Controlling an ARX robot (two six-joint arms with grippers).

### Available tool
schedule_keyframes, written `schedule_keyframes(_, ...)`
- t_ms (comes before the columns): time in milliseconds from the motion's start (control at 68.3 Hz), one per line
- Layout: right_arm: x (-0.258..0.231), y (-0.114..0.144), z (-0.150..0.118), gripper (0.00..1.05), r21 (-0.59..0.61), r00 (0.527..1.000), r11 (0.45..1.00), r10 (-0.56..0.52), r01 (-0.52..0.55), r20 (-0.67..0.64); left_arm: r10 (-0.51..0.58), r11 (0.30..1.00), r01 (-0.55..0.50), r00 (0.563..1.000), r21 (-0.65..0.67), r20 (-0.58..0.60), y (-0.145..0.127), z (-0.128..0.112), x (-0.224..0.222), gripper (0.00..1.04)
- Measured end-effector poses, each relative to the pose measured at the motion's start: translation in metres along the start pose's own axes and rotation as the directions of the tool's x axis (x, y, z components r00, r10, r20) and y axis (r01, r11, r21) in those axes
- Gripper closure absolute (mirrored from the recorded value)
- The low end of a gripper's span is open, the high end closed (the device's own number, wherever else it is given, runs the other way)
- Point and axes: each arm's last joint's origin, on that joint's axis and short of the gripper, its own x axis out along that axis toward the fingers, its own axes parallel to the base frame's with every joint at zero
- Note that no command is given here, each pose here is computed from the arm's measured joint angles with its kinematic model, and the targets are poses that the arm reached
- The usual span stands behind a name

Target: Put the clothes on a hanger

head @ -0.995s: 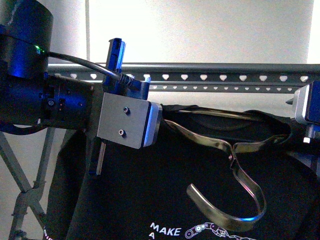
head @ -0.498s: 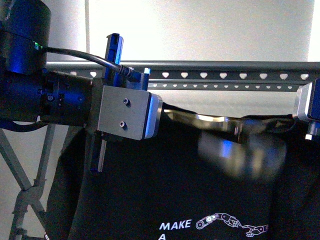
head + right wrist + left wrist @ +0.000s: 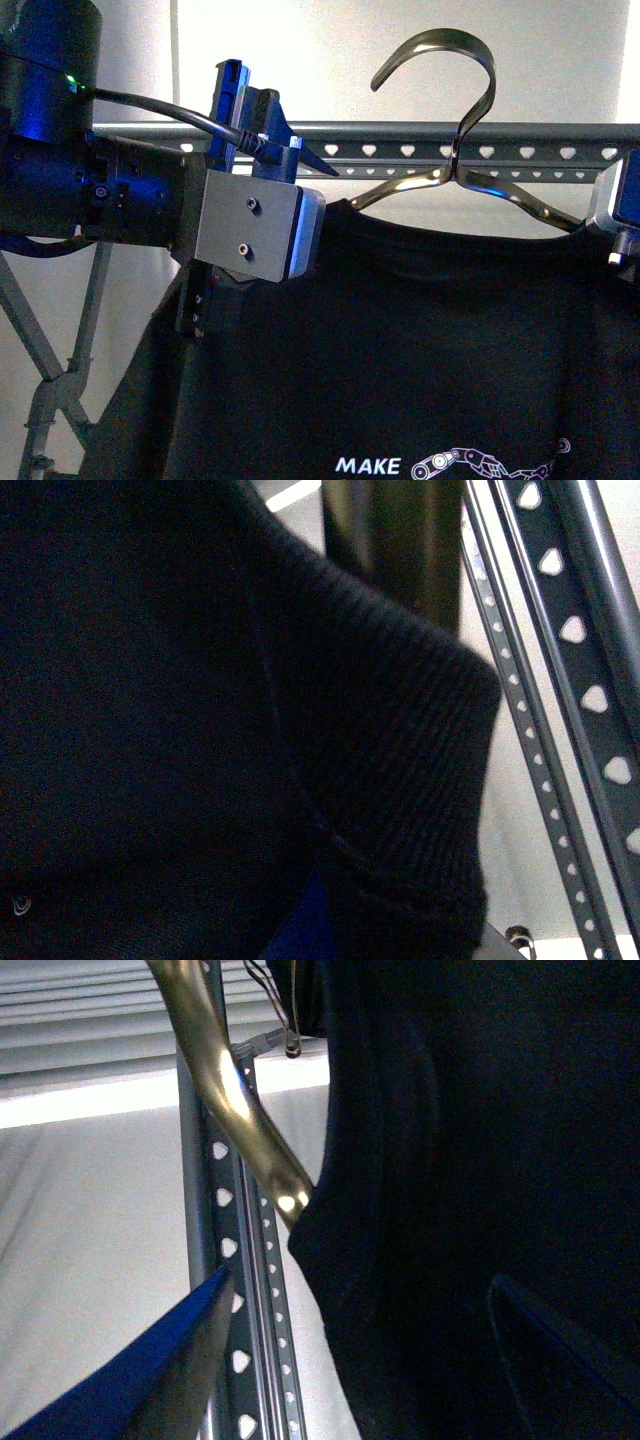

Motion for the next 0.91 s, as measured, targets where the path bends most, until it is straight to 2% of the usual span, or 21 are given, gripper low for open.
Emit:
schedule_keyframes(102, -0.003, 0.0, -0.007, 1.0, 0.07, 0.999, 0.997, 0.029, -0.026, -0.037, 0.0, 1.0, 0.0, 1.0, 0.001, 0.0, 0.0, 0.0, 0.0, 0.05)
schedule_keyframes(322, -0.013, 0.008, -0.025, 1.0, 0.133, 0.983, 0.984, 0.136, -0.12, -0.119, 0.0, 1.0, 0.0, 1.0, 0.001, 0.0, 0.0, 0.0, 0.0, 0.07)
schedule_keyframes(424, -0.019, 0.011, -0.035, 1.0, 0.172, 0.962, 0.974, 0.179, -0.144, -0.205, 0.0, 1.0, 0.0, 1.0, 0.001, 0.0, 0.0, 0.0, 0.0, 0.07)
schedule_keyframes(498, -0.022, 0.007, -0.04, 1.0, 0.255, 0.933, 0.956, 0.218, -0.145, -0.287, 0.0, 1.0, 0.0, 1.0, 0.001, 0.0, 0.0, 0.0, 0.0, 0.07)
schedule_keyframes(541, -0.024, 0.004, -0.041, 1.0, 0.309, 0.925, 0.939, 0.242, -0.148, -0.294, 0.0, 1.0, 0.0, 1.0, 0.0, -0.002, 0.0, 0.0, 0.0, 0.07)
schedule_keyframes(600, -0.027, 0.0, -0.041, 1.0, 0.411, 0.92, 0.899, 0.281, -0.153, -0.272, -0.001, 1.0, 0.001, 1.0, -0.001, -0.003, 0.0, 0.0, 0.0, 0.07)
schedule_keyframes(659, -0.032, -0.004, -0.037, 1.0, 0.559, 0.922, 0.816, 0.318, -0.146, -0.223, -0.005, 1.0, 0.005, 1.0, -0.004, -0.014, 0.0, 0.0, 0.0, 0.07)
schedule_keyframes(732, -0.038, -0.008, -0.031, 1.0, 0.652, 0.918, 0.745, 0.343, -0.138, -0.198, -0.006, 1.0, 0.006, 1.0, -0.004, -0.02, 0.0, -0.001, 0.0, 0.07)
schedule_keyframes(805, -0.045, -0.015, -0.02, 1.0, 0.794, 0.923, 0.595, 0.363, -0.127, -0.124, -0.008, 1.0, 0.007, 1.0, -0.004, -0.024, 0.0, -0.001, 0.0, 0.07)
schedule_keyframes(907, -0.048, -0.022, -0.012, 1.0, 0.858, 0.935, 0.498, 0.348, -0.128, -0.062, -0.009, 1.0, 0.009, 1.0, -0.004, -0.029, -0.001, -0.001, 0.0, 0.07)
